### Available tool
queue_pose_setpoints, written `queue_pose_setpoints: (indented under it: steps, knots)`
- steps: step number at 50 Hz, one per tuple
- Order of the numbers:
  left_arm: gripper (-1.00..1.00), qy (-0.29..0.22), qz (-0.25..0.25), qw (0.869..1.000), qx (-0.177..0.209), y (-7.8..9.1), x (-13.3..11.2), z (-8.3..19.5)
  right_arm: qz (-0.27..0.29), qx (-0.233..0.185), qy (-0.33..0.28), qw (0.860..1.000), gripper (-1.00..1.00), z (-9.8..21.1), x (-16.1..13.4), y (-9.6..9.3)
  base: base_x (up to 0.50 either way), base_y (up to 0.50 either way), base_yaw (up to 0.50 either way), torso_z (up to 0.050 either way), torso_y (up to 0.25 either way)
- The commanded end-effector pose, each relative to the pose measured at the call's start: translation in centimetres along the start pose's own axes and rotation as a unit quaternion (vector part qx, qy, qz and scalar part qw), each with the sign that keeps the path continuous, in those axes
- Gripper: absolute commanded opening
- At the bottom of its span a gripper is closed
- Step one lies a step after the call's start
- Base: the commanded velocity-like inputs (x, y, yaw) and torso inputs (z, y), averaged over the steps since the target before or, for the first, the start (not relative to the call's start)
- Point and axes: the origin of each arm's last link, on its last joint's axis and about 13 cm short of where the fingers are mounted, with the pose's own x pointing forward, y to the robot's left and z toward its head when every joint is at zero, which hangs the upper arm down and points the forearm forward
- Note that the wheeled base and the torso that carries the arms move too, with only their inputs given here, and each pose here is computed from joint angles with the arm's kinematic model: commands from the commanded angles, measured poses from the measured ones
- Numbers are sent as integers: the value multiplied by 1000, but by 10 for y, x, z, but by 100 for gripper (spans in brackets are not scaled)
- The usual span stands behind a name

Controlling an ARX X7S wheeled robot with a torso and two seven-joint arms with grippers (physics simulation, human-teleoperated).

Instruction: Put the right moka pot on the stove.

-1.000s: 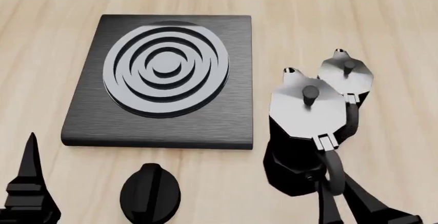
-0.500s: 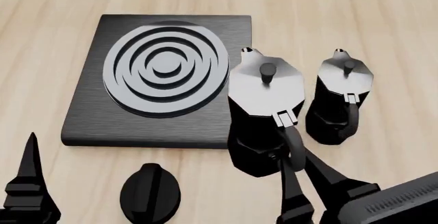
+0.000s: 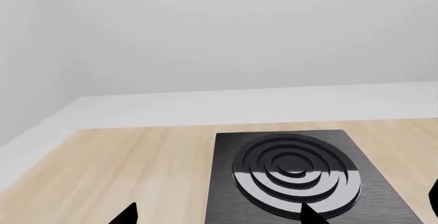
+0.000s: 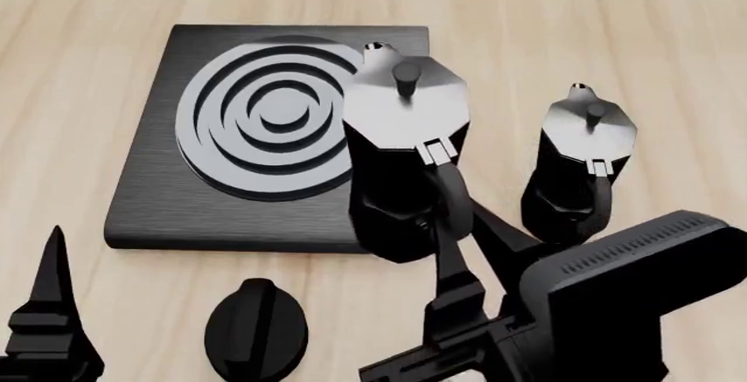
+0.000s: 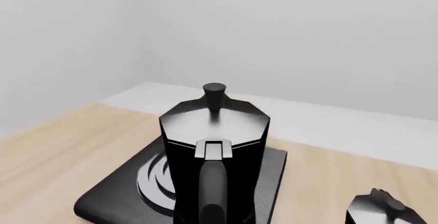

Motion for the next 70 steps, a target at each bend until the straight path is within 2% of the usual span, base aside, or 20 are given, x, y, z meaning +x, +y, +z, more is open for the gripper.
queue_pose_setpoints:
  steps: [1,70]
  knots:
    - [100,-1,0,1000,-2,0,0,-1,6,-10,-16,1000,-100,12,19,0,0,0,0,0,0]
    - [100,-4,-2,1000,0,0,0,0,40,-5,17,999,-100,1,150,1,0,0,0,0,1]
